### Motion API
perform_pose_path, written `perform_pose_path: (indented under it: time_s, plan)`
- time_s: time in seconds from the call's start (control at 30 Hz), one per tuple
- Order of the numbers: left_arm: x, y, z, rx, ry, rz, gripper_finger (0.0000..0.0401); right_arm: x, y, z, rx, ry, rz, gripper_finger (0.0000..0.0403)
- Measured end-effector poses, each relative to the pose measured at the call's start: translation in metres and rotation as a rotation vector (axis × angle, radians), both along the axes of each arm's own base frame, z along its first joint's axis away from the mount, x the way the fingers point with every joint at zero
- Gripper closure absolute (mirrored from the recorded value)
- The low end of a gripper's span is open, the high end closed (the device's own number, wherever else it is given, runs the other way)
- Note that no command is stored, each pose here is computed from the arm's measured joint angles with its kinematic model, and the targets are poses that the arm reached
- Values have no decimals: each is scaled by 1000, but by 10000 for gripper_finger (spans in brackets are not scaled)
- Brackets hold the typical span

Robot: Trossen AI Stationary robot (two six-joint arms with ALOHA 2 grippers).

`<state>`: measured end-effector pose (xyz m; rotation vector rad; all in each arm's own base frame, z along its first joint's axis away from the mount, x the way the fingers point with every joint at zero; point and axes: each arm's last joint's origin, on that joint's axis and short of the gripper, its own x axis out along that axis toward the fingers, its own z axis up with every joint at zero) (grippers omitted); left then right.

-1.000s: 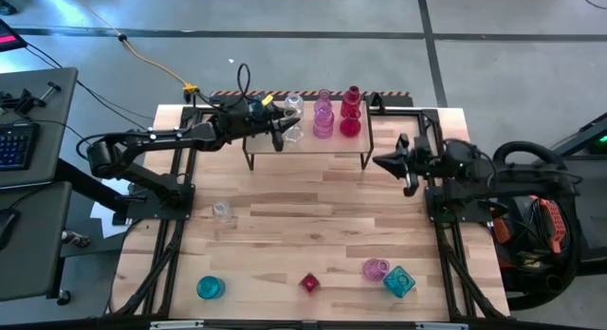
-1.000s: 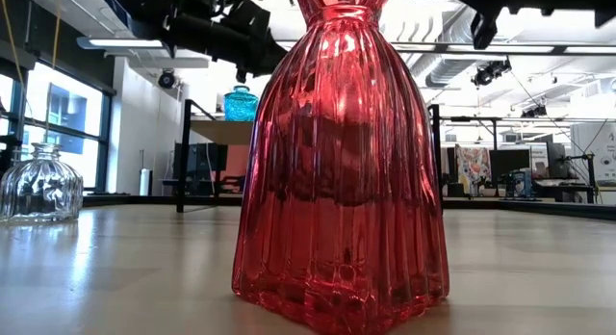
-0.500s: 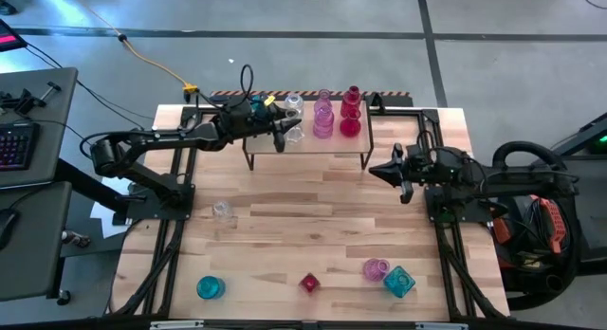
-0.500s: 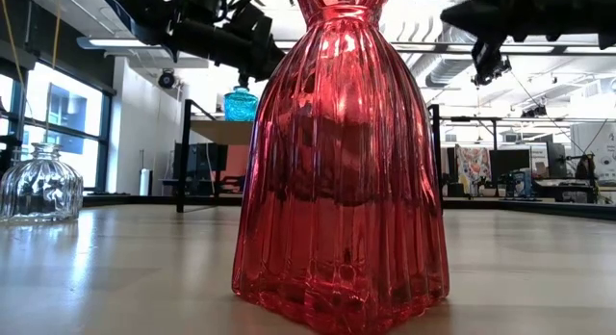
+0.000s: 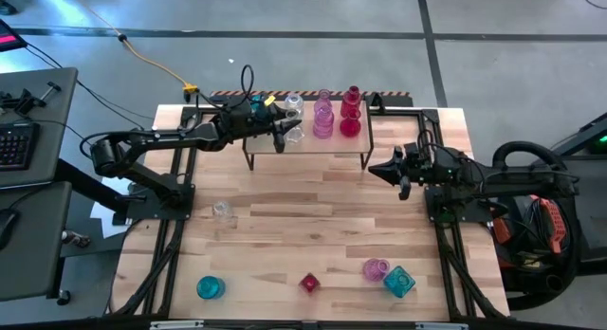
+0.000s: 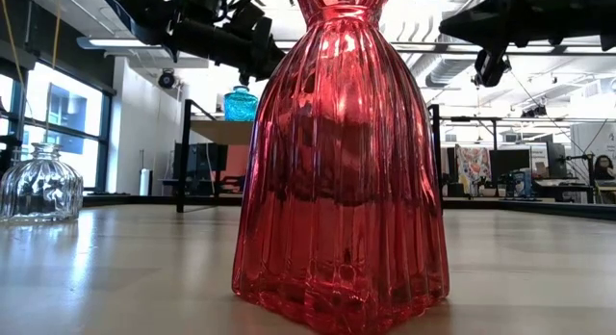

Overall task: Sort vases onto shelf
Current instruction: Put the right transparent vase on the shelf aligned with the other transparent vase

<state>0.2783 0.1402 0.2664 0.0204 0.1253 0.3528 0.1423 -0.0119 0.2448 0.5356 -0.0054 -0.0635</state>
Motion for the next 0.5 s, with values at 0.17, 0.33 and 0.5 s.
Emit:
perform_pose_path:
  time_s: [0.17,0.33,0.5]
  plan:
    - [0,0,0,0,0,0,288,0,0,0,7,2,0,402]
    - [0,0,0,41,15,-5,288,0,0,-1,8,5,0,402]
    - [0,0,0,63,22,-8,288,0,0,-1,8,5,0,402]
